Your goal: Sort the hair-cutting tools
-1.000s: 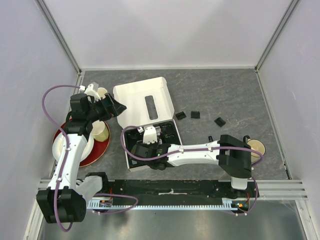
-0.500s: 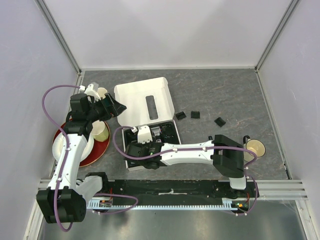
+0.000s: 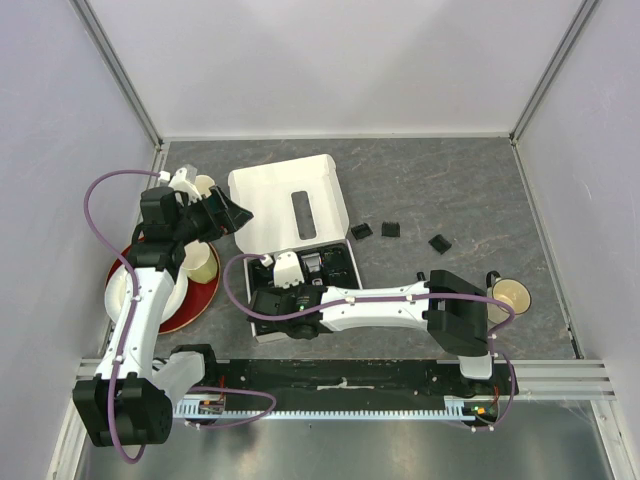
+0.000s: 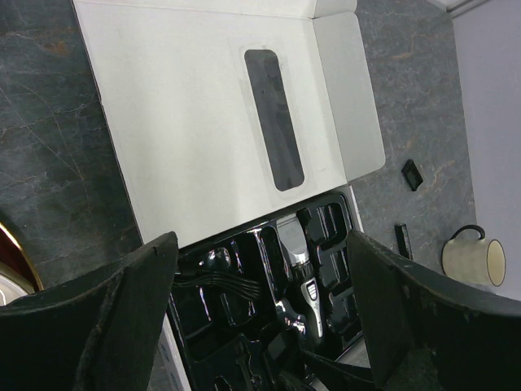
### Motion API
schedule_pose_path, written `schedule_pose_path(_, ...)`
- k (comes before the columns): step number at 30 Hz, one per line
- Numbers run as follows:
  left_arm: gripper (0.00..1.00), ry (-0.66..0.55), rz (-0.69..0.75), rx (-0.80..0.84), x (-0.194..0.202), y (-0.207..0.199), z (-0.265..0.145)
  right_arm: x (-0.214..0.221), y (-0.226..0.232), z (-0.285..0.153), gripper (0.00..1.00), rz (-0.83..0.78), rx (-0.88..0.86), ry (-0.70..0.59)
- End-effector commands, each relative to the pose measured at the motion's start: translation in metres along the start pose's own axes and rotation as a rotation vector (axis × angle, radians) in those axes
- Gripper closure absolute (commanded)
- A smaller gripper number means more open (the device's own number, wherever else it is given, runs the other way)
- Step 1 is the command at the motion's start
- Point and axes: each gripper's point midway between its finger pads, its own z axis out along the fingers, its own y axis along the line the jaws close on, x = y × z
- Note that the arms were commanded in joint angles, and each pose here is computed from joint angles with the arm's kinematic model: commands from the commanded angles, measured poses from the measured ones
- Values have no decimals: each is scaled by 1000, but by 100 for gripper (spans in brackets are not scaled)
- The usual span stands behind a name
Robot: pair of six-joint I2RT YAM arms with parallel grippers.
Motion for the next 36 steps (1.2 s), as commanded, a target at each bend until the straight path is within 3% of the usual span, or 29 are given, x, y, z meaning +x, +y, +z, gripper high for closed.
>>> schedule_pose_path(1, 10, -23, 21, 8, -6, -2, 0, -12, 10, -5, 62, 12, -19, -32)
schedule_pose_path(5, 10, -23, 20, 5, -6, -1, 0, -2, 9, 2, 68, -5, -12, -12)
schedule_pose_path(15, 10, -24, 21, 6, -7, -1, 0, 23, 8, 19, 70, -31, -13, 49)
schedule_pose_path(21, 10, -23, 20, 5, -6, -1, 0, 4, 6, 6, 70, -8, -22, 4)
schedule_pose_path(28, 10, -23, 21, 7, -6, -2, 0, -46, -12, -22, 61, 43, 0, -110)
schedule_pose_path(36, 9, -21, 27, 26, -6, -5, 0, -79, -108, -29, 47, 161, 169, -179)
